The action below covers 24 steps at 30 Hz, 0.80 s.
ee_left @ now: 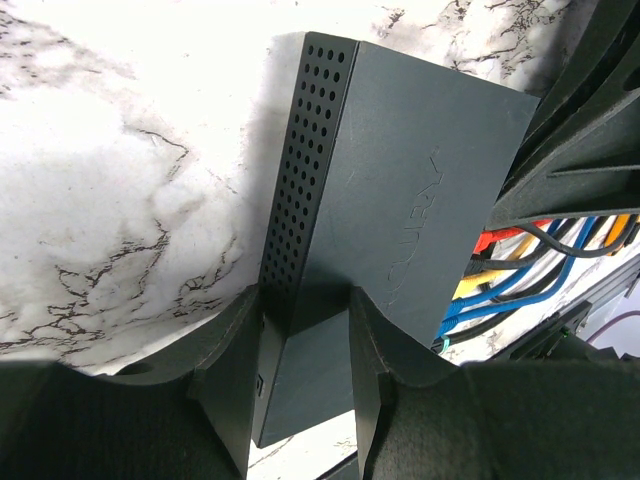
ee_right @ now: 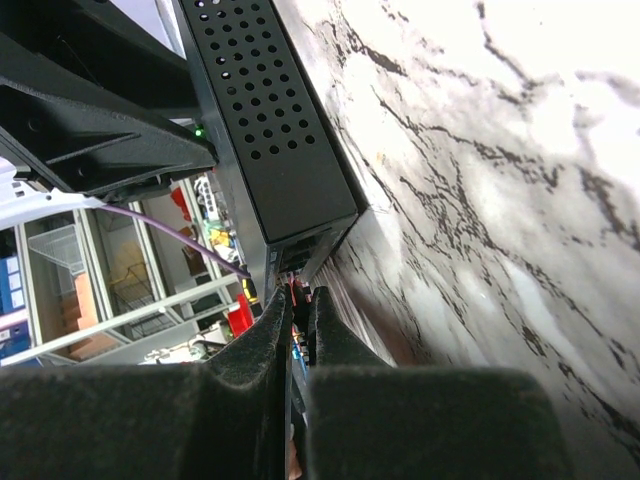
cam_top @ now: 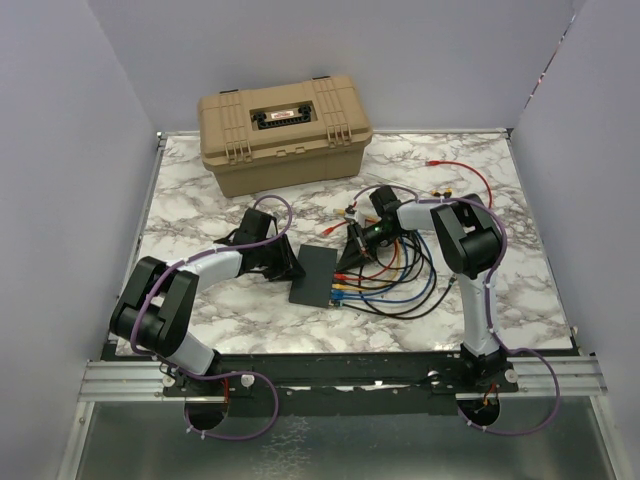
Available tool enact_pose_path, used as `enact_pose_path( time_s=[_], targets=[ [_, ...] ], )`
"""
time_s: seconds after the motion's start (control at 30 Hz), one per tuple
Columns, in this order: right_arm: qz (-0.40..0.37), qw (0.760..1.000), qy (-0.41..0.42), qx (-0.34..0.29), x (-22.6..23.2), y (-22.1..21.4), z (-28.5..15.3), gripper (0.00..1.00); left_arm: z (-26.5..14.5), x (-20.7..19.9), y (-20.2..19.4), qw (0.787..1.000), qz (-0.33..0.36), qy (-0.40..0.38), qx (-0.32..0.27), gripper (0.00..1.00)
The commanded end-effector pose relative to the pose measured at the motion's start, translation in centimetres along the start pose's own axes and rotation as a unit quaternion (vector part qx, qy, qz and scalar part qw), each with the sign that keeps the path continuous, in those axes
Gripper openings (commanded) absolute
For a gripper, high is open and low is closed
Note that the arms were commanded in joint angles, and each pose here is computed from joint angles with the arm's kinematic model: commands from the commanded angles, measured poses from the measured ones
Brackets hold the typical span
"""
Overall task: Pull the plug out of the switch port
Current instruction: Pull the connector from the switch port.
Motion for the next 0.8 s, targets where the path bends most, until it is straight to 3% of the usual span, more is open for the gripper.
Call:
enact_pose_path(
  time_s=[0.0,0.77],
  targets=[
    [-0.009,0.999,-0.046,0.004,-3.1,-1.0,1.3,0.0,1.6,3.7,-3.6,0.993,-0.014,0.098,0.065,0.25],
    [0.001,0.994,-0.105,0.006,-3.0,-1.9,0.3,0.0,1.9,6.4,-4.7,0.978,-0.032,0.184,0.091,0.16]
  ],
)
Point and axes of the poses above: each gripper's point midway between its finger pads, its own z axis out along the fingers, its own x axis along the line the jaws close on, y = z × x, the point moved 8 cm from there along -z, back along the fingers, and after that the axes turned 3 degrees about z, right-handed, at the moved point
